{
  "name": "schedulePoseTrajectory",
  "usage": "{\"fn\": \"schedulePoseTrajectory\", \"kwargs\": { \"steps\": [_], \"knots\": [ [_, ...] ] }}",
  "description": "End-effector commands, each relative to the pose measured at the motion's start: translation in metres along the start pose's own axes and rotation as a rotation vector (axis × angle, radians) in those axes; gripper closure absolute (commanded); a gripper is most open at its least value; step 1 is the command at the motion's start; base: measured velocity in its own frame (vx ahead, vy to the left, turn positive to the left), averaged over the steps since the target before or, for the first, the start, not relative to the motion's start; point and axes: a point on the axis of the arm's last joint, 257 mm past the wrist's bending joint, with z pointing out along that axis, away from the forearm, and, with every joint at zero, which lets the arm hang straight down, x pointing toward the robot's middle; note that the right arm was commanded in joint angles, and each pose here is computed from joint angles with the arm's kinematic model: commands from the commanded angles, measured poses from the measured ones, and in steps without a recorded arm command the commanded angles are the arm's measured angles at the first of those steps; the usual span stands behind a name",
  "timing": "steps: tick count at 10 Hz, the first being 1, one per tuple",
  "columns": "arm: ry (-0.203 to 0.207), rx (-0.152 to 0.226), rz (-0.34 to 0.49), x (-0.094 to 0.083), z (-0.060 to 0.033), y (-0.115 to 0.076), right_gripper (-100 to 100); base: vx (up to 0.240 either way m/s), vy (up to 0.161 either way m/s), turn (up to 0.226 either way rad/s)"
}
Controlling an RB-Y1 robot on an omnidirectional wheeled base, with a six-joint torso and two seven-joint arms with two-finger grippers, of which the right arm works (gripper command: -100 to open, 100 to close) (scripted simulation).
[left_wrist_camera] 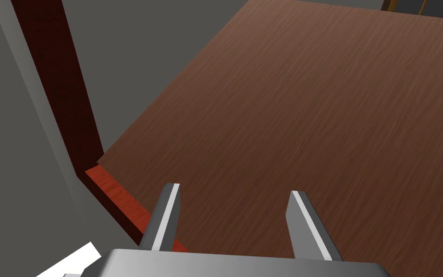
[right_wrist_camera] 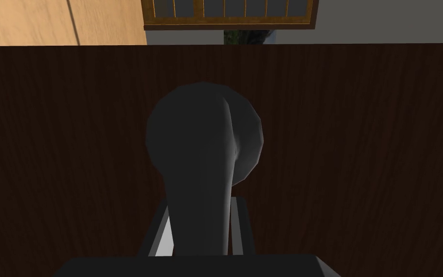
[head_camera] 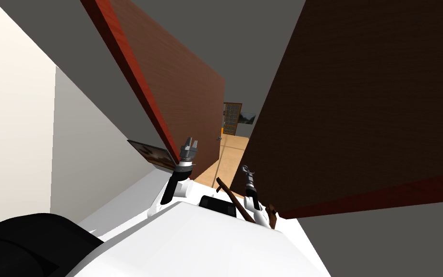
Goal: Push the door open
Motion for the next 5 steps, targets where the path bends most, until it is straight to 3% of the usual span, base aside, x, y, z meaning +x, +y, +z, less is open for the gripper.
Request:
{"fn": "schedulePoseTrajectory", "kwargs": {
  "steps": [1,5],
  "knots": [
    [0.001,-0.003,0.002,0.001,0.0003,0.001,100,0.000,0.000,0.000],
    [-0.043,-0.009,-0.019,-0.019,0.0026,0.004,100,0.122,0.003,-0.036]
  ]
}}
